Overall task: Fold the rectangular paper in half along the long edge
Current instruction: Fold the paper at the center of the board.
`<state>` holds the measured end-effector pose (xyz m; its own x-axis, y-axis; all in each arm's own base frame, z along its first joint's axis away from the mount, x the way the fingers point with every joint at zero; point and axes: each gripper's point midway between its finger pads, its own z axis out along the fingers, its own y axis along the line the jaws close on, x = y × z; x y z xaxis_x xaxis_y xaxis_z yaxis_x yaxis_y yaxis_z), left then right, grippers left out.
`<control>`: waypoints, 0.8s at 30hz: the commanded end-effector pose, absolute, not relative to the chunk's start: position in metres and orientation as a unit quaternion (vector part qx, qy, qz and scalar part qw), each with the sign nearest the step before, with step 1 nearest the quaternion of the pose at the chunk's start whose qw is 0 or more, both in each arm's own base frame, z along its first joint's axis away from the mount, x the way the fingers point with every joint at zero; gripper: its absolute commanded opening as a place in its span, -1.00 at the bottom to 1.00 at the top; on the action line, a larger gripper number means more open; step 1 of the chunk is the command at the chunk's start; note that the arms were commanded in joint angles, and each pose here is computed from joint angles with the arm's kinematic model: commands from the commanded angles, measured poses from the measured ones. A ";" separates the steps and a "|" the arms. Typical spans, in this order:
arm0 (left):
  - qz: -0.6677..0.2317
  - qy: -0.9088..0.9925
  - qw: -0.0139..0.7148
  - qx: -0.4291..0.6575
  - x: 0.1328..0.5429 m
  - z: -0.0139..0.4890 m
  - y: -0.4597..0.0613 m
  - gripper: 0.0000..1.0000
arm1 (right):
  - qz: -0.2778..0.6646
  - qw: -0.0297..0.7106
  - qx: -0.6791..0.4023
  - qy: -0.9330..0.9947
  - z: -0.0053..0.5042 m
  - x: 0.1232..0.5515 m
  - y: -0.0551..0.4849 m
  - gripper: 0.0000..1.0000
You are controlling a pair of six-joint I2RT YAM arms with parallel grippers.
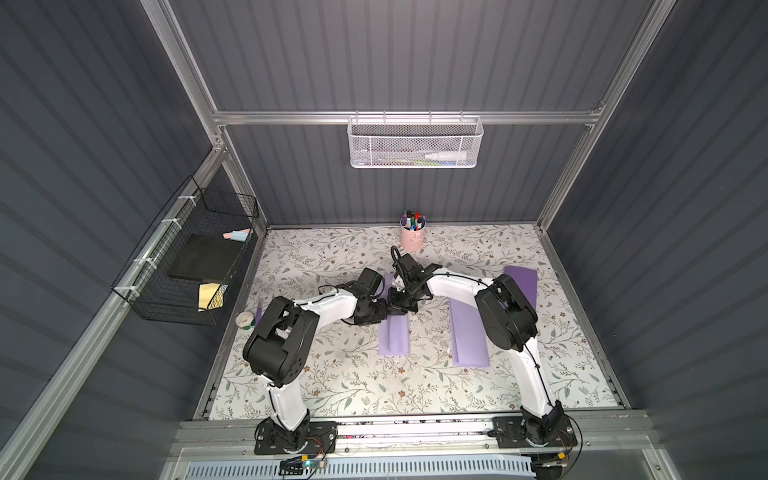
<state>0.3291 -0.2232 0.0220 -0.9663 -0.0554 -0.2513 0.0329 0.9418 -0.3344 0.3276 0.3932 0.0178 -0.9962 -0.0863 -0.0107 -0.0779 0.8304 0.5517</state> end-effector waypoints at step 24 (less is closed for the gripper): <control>-0.135 0.987 0.090 -0.024 0.307 0.010 -0.203 -0.93 | -0.276 0.030 0.040 -0.960 -0.004 0.312 0.386 -0.42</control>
<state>0.3289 -0.2231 0.0227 -0.9665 -0.0611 -0.2493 0.0273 0.9412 -0.3366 0.3264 0.4013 0.0220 -0.9943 -0.1032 -0.0260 -0.0985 0.7988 0.5935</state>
